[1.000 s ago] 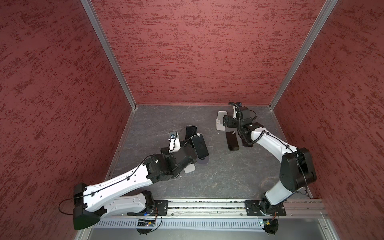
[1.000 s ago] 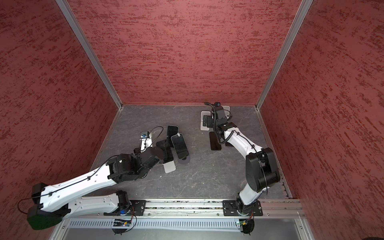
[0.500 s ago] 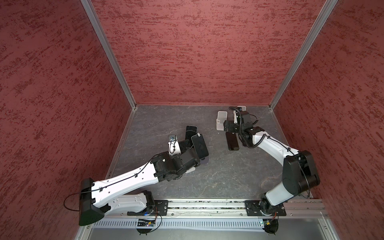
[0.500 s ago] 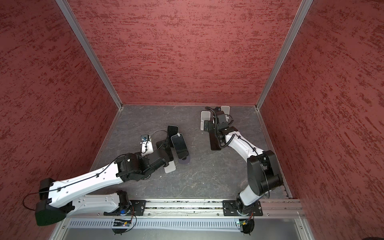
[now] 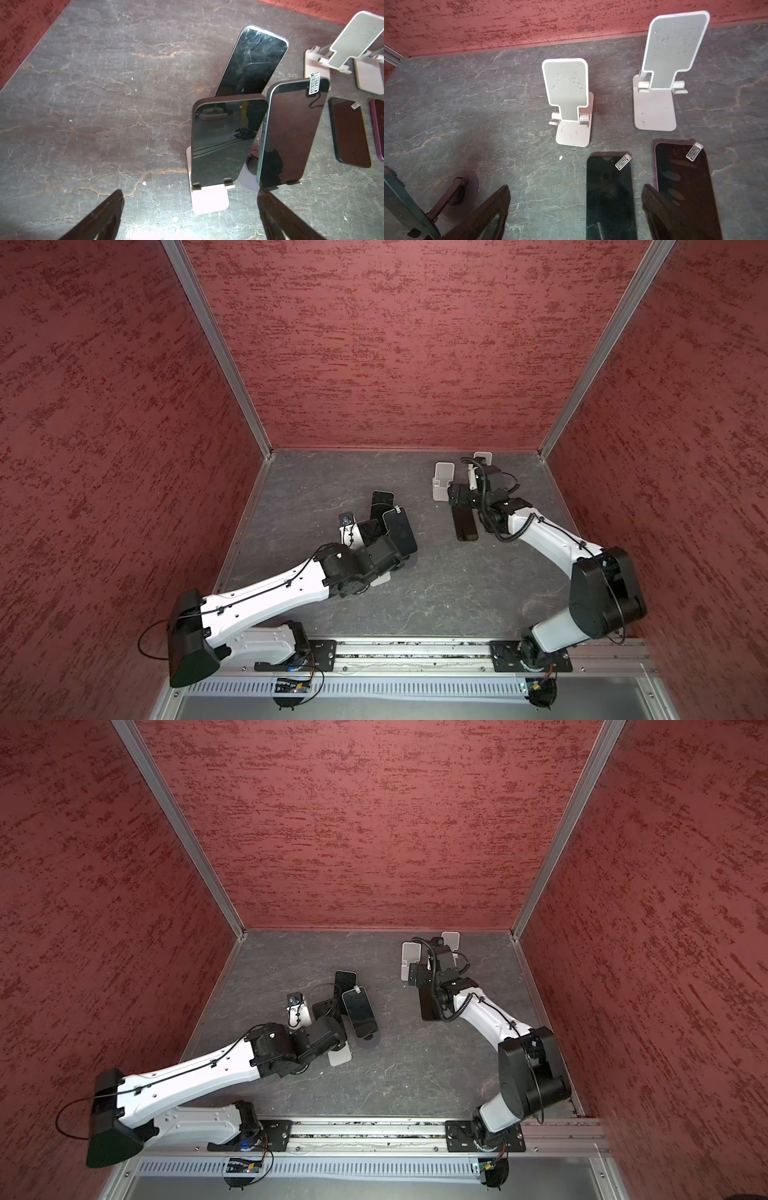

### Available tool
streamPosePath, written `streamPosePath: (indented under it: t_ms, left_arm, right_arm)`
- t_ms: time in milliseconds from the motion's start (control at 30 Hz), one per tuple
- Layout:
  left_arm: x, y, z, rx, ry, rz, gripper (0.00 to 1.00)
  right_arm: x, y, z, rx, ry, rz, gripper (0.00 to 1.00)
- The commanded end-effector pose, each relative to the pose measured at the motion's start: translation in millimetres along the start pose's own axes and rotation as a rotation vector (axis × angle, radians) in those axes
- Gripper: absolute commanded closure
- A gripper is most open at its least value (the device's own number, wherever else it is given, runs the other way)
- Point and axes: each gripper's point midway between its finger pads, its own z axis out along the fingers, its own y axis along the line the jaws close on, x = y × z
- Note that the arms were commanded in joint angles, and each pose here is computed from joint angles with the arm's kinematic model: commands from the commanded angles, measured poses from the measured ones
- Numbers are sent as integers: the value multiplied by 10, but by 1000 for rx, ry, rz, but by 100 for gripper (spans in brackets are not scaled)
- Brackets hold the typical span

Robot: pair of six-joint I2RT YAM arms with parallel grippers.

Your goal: Remove the phone from the phone stand

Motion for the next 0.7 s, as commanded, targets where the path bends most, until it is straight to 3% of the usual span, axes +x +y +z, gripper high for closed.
streamPosePath:
  t_ms: [0,667]
  left_arm:
    - [31,-58,15,16,33,-30,1]
    - [163,-300,335,31,89,-10,0]
  right_arm:
    - [-66,30,-84,-28,-37,17,1]
    - [9,36,-76,-46,-37,5,1]
